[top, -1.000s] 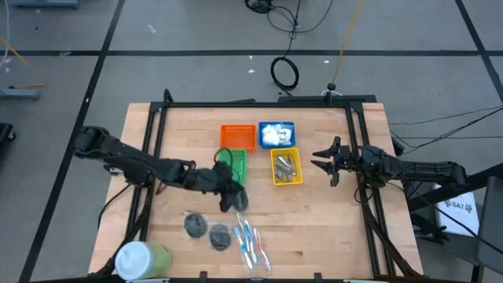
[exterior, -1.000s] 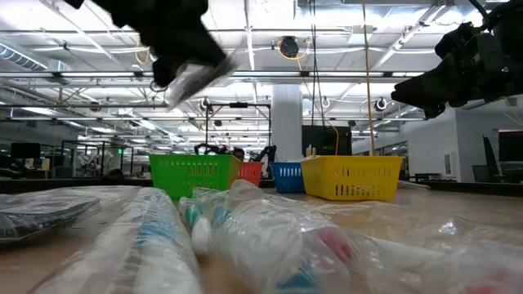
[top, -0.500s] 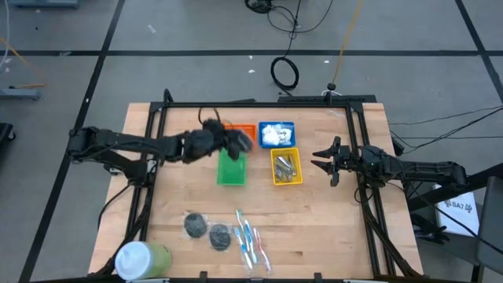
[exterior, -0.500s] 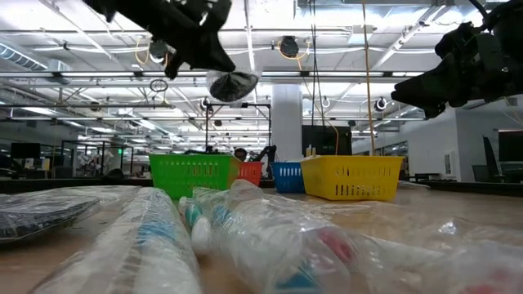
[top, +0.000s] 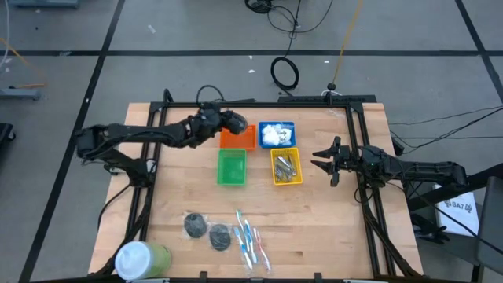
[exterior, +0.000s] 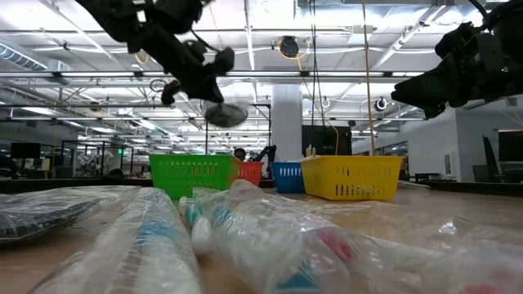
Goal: Pick & Place Travel size toiletries
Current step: Put the black hairbrush into the orange bin
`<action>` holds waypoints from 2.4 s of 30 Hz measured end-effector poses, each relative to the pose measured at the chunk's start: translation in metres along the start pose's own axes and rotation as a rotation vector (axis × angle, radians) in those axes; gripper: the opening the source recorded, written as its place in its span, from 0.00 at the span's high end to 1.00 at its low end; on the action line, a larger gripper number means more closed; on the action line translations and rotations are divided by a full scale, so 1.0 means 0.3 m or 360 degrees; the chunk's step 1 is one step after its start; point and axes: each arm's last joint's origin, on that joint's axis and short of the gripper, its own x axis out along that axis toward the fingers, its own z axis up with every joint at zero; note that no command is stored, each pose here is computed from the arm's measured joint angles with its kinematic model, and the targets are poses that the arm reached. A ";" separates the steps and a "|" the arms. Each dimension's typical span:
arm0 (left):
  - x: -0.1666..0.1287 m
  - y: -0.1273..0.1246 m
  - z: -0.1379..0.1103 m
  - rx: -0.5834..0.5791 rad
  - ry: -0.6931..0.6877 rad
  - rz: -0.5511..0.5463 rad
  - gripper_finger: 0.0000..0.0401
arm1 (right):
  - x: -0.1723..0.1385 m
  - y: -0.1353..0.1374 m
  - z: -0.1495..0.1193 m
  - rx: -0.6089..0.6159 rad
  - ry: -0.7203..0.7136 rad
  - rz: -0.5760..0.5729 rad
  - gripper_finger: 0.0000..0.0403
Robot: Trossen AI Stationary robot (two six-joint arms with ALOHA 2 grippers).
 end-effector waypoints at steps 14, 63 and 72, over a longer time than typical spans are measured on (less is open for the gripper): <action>0.132 -0.006 -0.132 0.0089 0.0077 0.0043 0.97 | 0.000 0.000 0.000 0.0000 0.0000 0.0000 0.68; -0.670 -0.172 -0.402 0.0530 0.1475 -0.0742 0.45 | 0.000 0.000 0.000 0.0000 0.0002 -0.0001 0.68; -0.794 -0.149 -0.573 0.0272 0.1872 -0.0291 0.52 | 0.000 0.000 0.000 0.0000 0.0002 0.0000 0.68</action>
